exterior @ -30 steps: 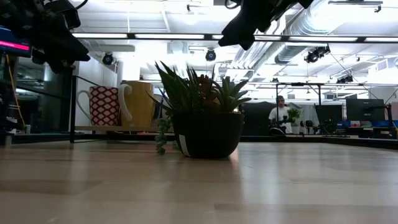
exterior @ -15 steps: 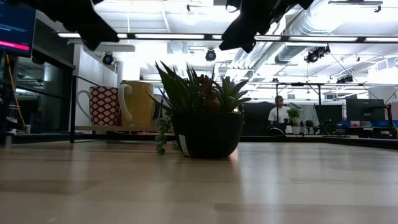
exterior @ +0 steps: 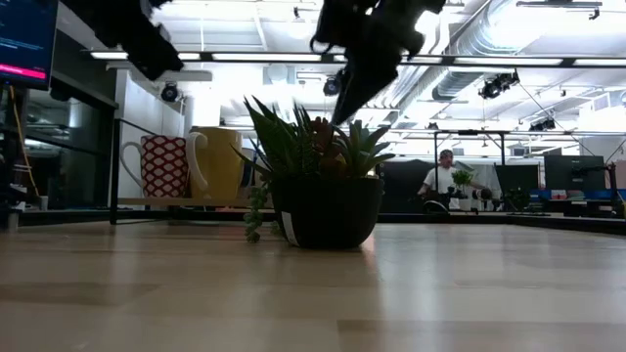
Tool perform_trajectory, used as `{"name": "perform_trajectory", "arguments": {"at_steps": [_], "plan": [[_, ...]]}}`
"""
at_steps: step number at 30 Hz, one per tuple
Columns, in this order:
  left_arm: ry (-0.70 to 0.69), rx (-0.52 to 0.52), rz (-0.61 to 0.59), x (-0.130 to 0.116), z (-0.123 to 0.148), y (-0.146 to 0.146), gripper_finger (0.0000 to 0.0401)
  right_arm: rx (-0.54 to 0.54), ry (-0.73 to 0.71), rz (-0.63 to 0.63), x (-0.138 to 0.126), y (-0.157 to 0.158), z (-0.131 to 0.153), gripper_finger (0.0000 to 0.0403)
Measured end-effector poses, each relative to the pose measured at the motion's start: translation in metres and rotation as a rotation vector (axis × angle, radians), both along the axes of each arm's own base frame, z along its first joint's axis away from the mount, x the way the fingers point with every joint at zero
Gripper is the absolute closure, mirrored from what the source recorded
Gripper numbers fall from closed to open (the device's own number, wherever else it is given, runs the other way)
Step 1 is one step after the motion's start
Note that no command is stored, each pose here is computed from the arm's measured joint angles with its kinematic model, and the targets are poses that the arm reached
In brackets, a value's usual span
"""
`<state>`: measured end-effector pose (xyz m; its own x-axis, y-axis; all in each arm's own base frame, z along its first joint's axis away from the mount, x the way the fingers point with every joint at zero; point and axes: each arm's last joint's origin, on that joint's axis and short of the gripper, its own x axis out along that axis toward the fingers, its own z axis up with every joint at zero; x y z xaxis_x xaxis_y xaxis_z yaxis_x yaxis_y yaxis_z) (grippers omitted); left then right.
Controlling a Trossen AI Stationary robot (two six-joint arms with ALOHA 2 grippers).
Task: Place coffee mugs
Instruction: Put the gray patterned mug on the shelf
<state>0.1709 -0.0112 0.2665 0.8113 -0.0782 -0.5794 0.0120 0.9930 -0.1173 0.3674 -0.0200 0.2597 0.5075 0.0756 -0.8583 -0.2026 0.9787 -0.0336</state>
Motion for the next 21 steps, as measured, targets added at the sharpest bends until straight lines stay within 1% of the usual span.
{"name": "perform_trajectory", "arguments": {"at_steps": [3,6,9,12,15,17,21], "plan": [[0.013,-0.009,0.019,-0.015,0.008,-0.001,0.0325,0.001,0.037,0.005,0.005,-0.001,-0.010,0.0269],[0.017,-0.014,0.056,-0.035,0.012,0.000,0.0325,-0.002,0.038,0.003,0.006,-0.001,-0.011,0.0269],[-0.001,-0.035,0.092,-0.053,0.015,0.000,0.0325,-0.028,0.040,-0.011,0.006,-0.001,-0.010,0.0269],[-0.013,-0.038,0.083,-0.065,0.014,0.000,0.0325,-0.038,0.052,-0.008,0.005,-0.002,-0.015,0.0269],[-0.002,-0.027,0.086,-0.071,0.010,0.001,0.0325,-0.051,0.103,-0.010,0.004,-0.001,-0.023,0.0269],[-0.012,-0.026,0.088,-0.072,0.009,0.001,0.0325,-0.053,0.083,-0.028,0.007,-0.001,-0.024,0.0269],[-0.012,-0.026,0.086,-0.072,0.009,0.000,0.0325,-0.060,0.103,-0.029,0.011,-0.001,-0.034,0.0269]]}}
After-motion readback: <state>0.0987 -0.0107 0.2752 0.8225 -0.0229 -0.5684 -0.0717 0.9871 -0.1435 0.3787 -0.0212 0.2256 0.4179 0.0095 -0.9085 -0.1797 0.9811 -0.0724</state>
